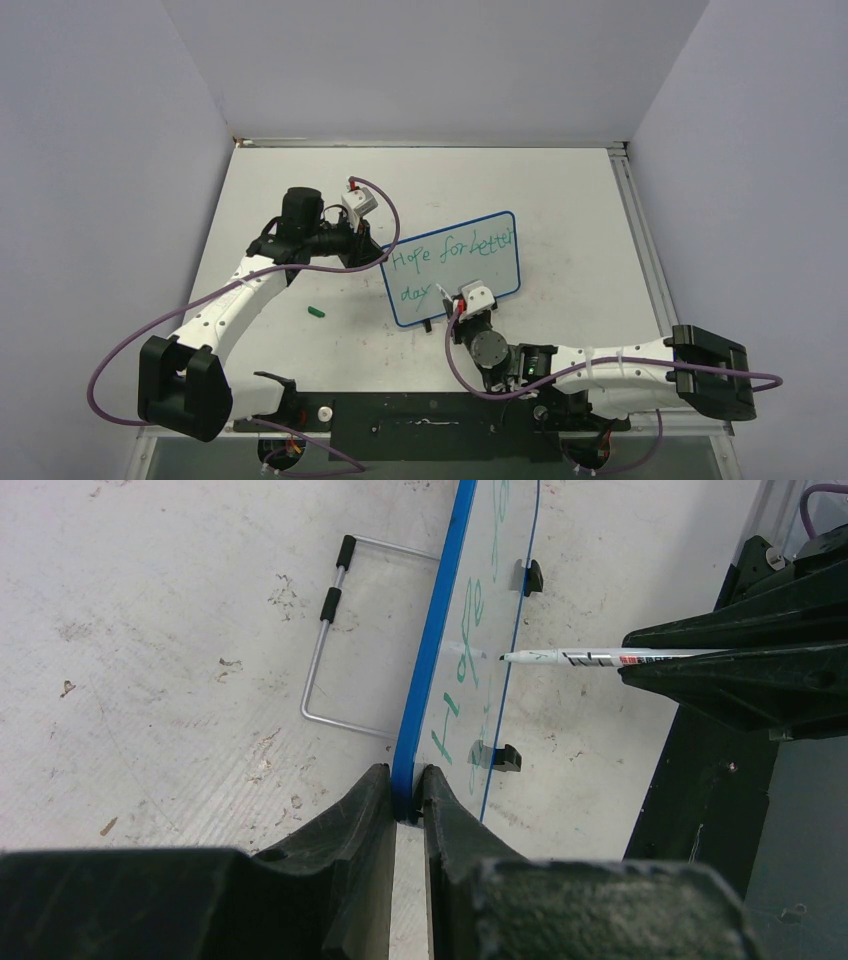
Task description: Write a sentence on the whiteboard
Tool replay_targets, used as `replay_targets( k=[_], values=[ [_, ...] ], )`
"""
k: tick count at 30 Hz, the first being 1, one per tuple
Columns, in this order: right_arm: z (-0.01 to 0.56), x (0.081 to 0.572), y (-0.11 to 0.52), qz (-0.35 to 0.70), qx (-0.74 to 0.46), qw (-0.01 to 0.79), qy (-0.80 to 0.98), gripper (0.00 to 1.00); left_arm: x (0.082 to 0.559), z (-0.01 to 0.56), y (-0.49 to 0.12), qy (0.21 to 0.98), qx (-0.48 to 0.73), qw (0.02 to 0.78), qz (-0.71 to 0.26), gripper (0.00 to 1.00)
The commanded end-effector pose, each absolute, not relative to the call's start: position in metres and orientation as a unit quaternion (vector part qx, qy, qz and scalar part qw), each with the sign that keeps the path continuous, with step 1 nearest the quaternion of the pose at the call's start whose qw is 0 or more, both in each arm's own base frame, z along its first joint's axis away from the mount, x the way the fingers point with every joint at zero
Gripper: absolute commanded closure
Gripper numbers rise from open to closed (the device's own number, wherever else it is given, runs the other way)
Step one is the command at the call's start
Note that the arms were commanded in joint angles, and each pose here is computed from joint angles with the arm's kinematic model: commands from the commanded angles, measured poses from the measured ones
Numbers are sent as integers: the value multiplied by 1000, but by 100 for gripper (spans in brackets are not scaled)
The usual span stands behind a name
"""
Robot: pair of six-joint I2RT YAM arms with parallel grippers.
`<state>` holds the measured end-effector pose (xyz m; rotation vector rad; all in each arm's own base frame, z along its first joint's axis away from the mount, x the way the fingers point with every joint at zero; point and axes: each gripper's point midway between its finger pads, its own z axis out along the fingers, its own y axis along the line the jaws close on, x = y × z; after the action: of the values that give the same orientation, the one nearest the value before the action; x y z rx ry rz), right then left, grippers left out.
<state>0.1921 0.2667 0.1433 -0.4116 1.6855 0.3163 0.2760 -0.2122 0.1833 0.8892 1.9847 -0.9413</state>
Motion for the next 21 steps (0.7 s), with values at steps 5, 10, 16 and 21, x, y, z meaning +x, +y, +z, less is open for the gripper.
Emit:
replay_targets(
  k=[5, 10, 16, 21],
  values=[
    [153, 200, 264, 138, -159, 648, 732, 95, 276, 177, -209, 786, 355, 366, -351, 100],
    [151, 200, 269, 141, -166, 646, 732, 95, 276, 177, -209, 785, 355, 366, -351, 100],
    [147, 198, 271, 143, -171, 642, 734, 95, 276, 177, -209, 786, 355, 366, -351, 100],
    [142, 195, 273, 148, -176, 634, 739, 95, 275, 178, -209, 785, 355, 367, -351, 100]
  ],
)
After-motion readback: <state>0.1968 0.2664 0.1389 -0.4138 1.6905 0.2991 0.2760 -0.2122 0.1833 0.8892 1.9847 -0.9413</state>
